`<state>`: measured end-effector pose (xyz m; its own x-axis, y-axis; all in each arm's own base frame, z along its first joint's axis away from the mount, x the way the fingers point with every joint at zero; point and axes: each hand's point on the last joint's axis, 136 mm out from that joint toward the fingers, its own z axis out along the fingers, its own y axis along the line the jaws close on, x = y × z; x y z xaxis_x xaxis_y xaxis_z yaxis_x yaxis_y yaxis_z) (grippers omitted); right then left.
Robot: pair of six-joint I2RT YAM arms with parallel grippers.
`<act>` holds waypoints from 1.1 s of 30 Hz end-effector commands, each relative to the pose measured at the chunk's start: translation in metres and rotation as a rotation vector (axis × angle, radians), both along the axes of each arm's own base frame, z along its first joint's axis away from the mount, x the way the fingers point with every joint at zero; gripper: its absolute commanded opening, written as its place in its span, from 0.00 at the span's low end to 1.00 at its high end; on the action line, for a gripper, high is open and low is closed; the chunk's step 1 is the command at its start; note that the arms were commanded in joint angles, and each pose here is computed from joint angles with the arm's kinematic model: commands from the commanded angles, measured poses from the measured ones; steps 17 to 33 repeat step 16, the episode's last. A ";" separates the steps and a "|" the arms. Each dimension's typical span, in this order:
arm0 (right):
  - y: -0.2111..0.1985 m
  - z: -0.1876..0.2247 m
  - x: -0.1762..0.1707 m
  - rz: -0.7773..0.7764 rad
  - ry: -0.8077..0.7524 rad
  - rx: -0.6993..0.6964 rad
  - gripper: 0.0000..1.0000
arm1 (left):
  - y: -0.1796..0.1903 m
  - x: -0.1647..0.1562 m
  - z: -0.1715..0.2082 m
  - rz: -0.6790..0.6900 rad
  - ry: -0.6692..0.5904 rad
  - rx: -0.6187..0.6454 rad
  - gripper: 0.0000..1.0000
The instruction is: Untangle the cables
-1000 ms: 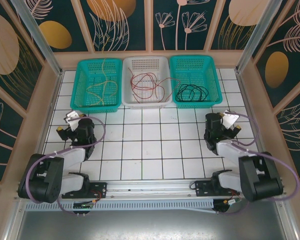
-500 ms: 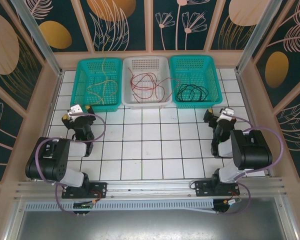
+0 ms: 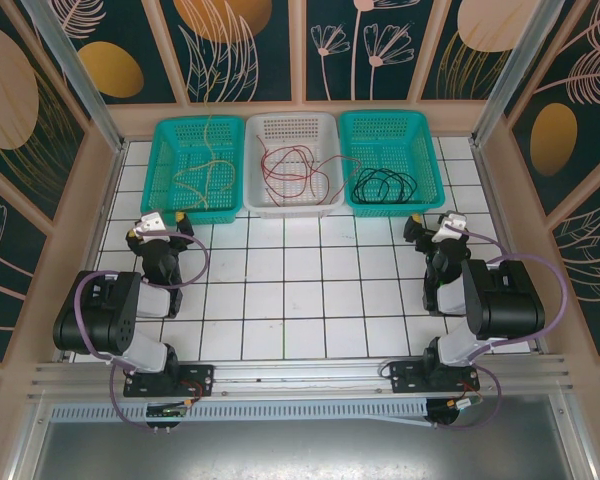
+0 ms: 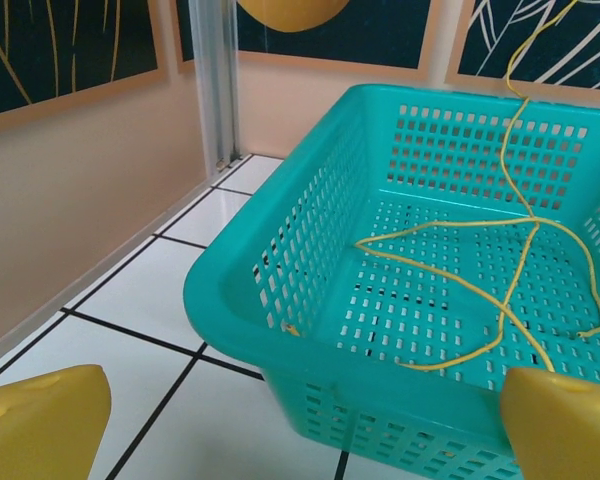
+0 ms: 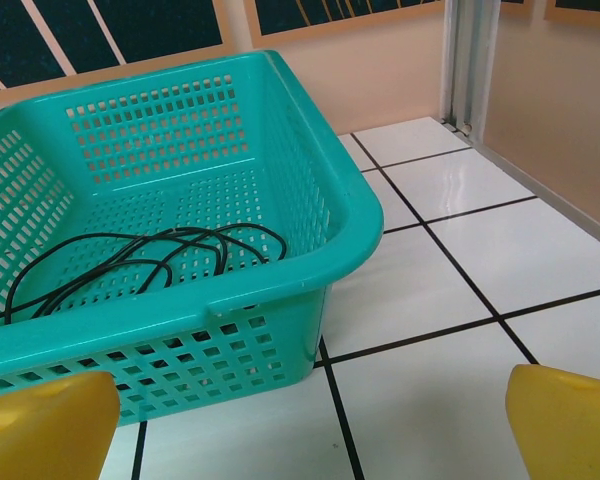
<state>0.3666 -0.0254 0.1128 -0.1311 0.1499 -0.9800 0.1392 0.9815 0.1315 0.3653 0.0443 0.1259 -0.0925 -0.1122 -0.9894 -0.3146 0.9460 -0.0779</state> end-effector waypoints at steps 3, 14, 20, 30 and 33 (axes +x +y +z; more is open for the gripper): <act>0.004 0.016 0.006 0.019 -0.057 -0.022 0.99 | -0.002 0.001 0.012 -0.021 -0.050 0.003 0.99; 0.011 0.014 0.010 0.074 -0.041 -0.025 0.99 | -0.012 0.007 0.011 -0.083 -0.037 0.016 0.99; 0.012 0.015 0.010 0.079 -0.046 -0.027 0.99 | -0.012 0.007 0.011 -0.083 -0.037 0.016 0.99; 0.012 0.015 0.010 0.079 -0.046 -0.027 0.99 | -0.012 0.007 0.011 -0.083 -0.037 0.016 0.99; 0.012 0.015 0.010 0.079 -0.046 -0.027 0.99 | -0.012 0.007 0.011 -0.083 -0.037 0.016 0.99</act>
